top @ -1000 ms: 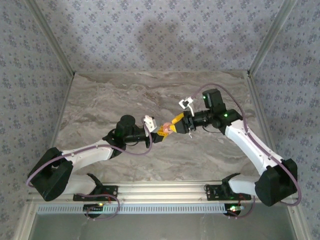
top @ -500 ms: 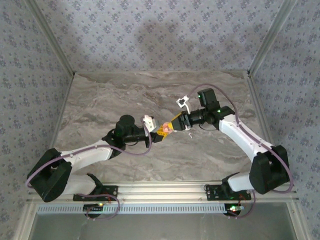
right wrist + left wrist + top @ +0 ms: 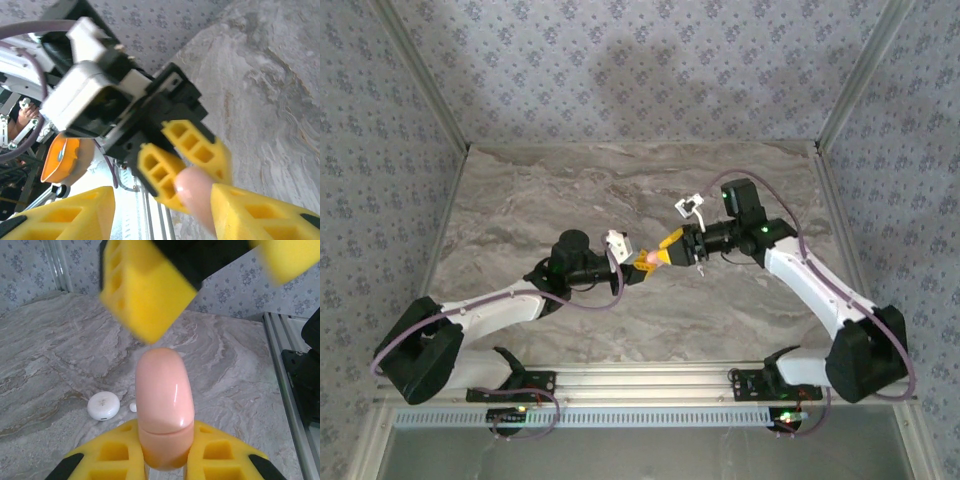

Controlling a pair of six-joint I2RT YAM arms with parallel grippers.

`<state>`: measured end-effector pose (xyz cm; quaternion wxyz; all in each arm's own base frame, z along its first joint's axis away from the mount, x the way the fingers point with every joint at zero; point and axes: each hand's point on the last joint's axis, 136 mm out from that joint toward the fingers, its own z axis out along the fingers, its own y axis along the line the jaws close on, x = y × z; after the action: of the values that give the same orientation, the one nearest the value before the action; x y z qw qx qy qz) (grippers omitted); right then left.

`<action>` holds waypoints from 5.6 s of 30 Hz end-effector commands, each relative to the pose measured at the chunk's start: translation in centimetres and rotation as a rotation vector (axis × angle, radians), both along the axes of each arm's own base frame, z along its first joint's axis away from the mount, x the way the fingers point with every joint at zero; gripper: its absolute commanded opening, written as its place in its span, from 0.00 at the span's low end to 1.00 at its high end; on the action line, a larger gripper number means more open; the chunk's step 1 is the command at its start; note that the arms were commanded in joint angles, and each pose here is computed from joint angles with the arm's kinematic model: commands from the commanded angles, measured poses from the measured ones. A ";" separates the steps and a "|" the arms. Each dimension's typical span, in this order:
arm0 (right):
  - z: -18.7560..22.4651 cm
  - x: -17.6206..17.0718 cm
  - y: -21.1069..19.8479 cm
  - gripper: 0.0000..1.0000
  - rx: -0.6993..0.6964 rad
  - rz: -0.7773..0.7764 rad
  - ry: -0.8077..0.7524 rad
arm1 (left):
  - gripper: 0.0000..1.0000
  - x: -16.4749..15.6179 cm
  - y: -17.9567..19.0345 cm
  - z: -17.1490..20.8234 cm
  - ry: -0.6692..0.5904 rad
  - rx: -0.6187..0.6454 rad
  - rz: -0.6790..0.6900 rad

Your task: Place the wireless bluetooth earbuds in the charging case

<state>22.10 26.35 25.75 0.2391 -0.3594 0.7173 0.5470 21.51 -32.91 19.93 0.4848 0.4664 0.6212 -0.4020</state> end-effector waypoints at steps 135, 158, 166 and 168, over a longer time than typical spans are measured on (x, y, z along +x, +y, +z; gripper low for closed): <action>-23.7 12.5 -9.5 0.58 -1.231 -0.463 0.282 | 0.45 13.8 13.8 -9.6 0.666 0.403 0.986; -13.5 12.4 -7.1 0.49 -0.812 -0.600 -0.059 | 0.44 12.4 8.9 -5.7 0.757 0.272 0.719; -6.0 8.6 -1.7 0.49 -0.416 -0.454 -0.298 | 0.43 10.1 5.5 -0.5 0.810 0.152 0.498; -5.0 7.4 -0.5 0.50 -0.367 -0.398 -0.355 | 0.43 9.6 5.2 0.6 0.831 0.132 0.488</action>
<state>30.64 23.16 17.90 0.3473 -0.2826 0.8641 0.2299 32.52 -26.12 16.65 0.2487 0.1228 0.9012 -0.3331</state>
